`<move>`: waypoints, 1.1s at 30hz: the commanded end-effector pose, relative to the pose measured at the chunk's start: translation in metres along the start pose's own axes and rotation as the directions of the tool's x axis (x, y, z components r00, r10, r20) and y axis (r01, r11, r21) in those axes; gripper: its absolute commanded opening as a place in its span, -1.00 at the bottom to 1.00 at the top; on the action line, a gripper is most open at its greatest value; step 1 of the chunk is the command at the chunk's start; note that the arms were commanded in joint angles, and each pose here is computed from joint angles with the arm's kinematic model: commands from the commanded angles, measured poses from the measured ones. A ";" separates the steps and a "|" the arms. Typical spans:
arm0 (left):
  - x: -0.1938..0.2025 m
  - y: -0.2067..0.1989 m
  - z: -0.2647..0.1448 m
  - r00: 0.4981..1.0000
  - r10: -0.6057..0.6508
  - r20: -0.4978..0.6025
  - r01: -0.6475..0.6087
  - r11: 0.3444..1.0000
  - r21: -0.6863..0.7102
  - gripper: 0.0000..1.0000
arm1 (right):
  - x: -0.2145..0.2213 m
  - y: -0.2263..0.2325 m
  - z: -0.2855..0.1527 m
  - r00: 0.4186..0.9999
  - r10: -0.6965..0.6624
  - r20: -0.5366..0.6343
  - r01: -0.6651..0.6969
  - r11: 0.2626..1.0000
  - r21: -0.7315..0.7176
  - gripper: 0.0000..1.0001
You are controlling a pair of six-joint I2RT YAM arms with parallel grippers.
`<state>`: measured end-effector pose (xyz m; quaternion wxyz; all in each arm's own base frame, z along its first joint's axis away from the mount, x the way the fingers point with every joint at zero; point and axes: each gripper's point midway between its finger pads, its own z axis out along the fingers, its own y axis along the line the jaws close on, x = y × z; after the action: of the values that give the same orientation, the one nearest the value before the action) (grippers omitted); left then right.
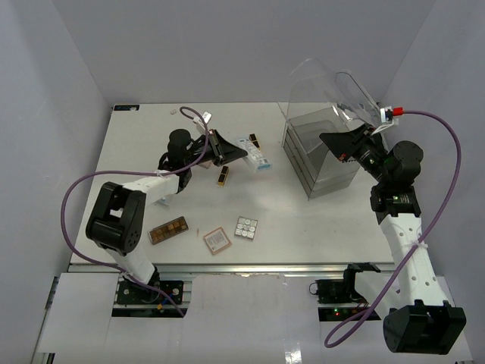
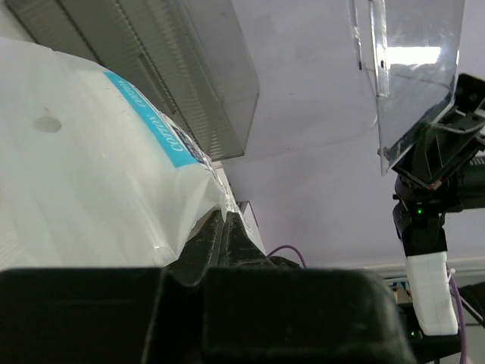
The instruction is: Organize the makeup
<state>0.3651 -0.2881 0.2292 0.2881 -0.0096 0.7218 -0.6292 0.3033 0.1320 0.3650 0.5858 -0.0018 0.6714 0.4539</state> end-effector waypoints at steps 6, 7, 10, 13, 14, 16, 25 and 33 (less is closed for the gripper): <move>0.024 -0.046 0.046 0.995 0.083 -0.054 -0.069 0.974 0.216 -1.00 | -0.018 0.022 -0.005 0.996 -0.066 0.068 0.070 0.996 -0.063 -0.77; 0.027 -0.048 0.051 0.995 0.082 -0.060 -0.066 0.970 0.233 -1.00 | -0.018 0.022 -0.005 0.996 -0.066 0.068 0.070 0.995 -0.064 -0.77; 0.035 -0.057 0.066 0.993 0.086 -0.078 -0.060 0.955 0.290 -1.00 | -0.018 0.023 -0.005 0.996 -0.064 0.067 0.068 0.996 -0.065 -0.77; 0.038 -0.067 0.078 0.991 0.103 -0.085 -0.070 0.942 0.329 -1.00 | -0.018 0.023 -0.005 0.996 -0.061 0.066 0.066 0.996 -0.068 -0.77; 0.039 -0.070 0.082 0.990 0.109 -0.089 -0.073 0.938 0.340 -1.00 | -0.018 0.024 -0.005 0.996 -0.060 0.065 0.064 0.995 -0.070 -0.77; 0.040 -0.072 0.088 0.990 0.111 -0.091 -0.073 0.935 0.347 -1.00 | -0.018 0.024 -0.006 0.996 -0.059 0.066 0.064 0.995 -0.071 -0.77; 0.020 -0.088 0.108 0.992 0.123 -0.017 -0.107 0.917 0.385 -1.00 | -0.018 0.025 -0.006 0.996 -0.056 0.066 0.061 0.995 -0.073 -0.77; 0.021 -0.092 0.138 0.993 0.111 -0.029 -0.089 0.906 0.413 -1.00 | -0.018 0.025 -0.006 0.996 -0.053 0.067 0.058 0.995 -0.077 -0.77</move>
<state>0.3760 -0.4237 0.2790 0.2846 0.0916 0.6028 -0.7398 0.3026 0.1324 0.3643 0.5797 0.0053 0.6732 0.4591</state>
